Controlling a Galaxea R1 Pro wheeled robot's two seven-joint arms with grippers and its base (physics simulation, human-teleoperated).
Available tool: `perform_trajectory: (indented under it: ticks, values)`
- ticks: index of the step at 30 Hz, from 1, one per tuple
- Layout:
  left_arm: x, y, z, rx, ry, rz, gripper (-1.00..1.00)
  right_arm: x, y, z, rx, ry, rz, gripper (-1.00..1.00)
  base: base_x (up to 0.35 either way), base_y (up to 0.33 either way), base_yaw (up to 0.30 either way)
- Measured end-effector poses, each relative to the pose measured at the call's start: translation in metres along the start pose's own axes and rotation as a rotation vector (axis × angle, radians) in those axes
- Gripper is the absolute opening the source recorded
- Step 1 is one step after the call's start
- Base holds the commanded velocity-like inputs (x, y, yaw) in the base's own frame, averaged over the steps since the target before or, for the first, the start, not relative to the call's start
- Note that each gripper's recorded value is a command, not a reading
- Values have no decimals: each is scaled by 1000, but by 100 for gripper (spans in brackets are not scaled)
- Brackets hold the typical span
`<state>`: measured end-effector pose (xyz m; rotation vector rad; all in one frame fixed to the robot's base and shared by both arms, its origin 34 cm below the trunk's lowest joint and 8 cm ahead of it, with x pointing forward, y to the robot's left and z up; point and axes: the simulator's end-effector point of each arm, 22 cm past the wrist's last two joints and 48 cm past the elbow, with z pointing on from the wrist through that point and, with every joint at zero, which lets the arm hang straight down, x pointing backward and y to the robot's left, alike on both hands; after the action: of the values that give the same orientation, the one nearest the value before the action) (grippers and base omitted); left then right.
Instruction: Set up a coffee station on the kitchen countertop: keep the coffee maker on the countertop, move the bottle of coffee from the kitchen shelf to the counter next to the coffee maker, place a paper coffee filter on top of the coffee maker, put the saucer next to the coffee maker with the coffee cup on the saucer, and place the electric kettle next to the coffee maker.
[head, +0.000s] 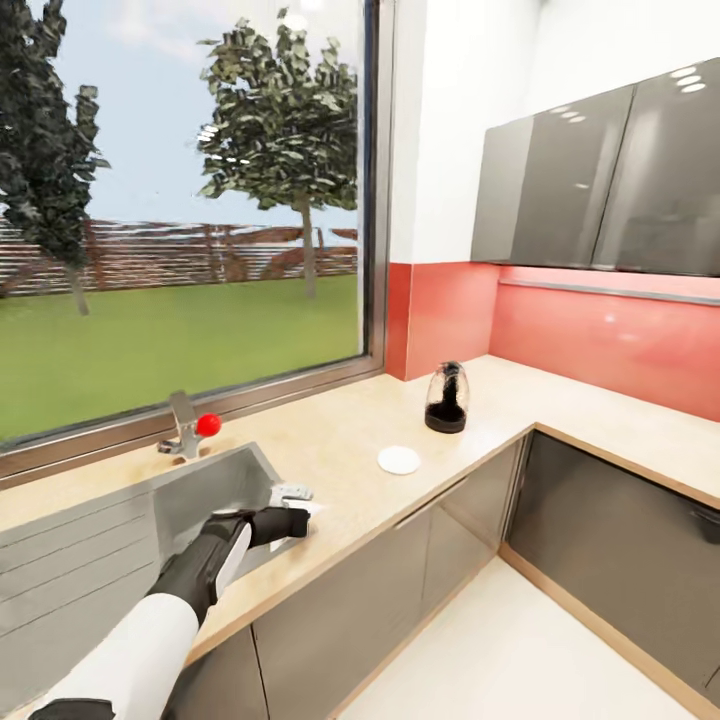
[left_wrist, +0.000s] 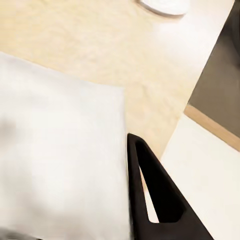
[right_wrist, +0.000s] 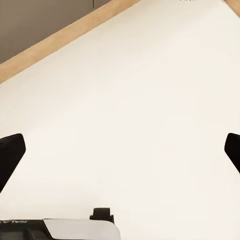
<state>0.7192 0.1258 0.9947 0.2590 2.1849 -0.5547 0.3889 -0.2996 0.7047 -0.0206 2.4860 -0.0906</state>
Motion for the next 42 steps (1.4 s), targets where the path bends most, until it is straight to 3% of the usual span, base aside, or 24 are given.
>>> perform_trajectory:
  ticks: [4, 13, 21, 24, 32, 42]
  values:
    - [-18, -2, -6, -1, -20, 12, -100, -1, 0, 0, 0, -3, 0, 100, -75, -28, 137]
    - [-42, -8, -29, -11, 42, -8, -100, -2, 0, 0, 0, -5, 0, 100, -8, -3, 66]
    - [-56, 23, -73, -80, 108, -33, -100, -2, 0, 0, 0, -5, 0, 100, 0, 0, 260]
    - [-58, 31, -81, -96, 114, -33, -100, -2, 0, 0, 0, -4, 0, 100, 0, 0, 277]
    - [-57, 59, -95, -143, 120, -29, -100, -2, 0, 0, 0, -5, 0, 100, 0, 0, 279]
    - [-59, 62, -98, -150, 115, -27, -100, -2, 0, 0, 0, -5, 0, 100, 0, 0, 279]
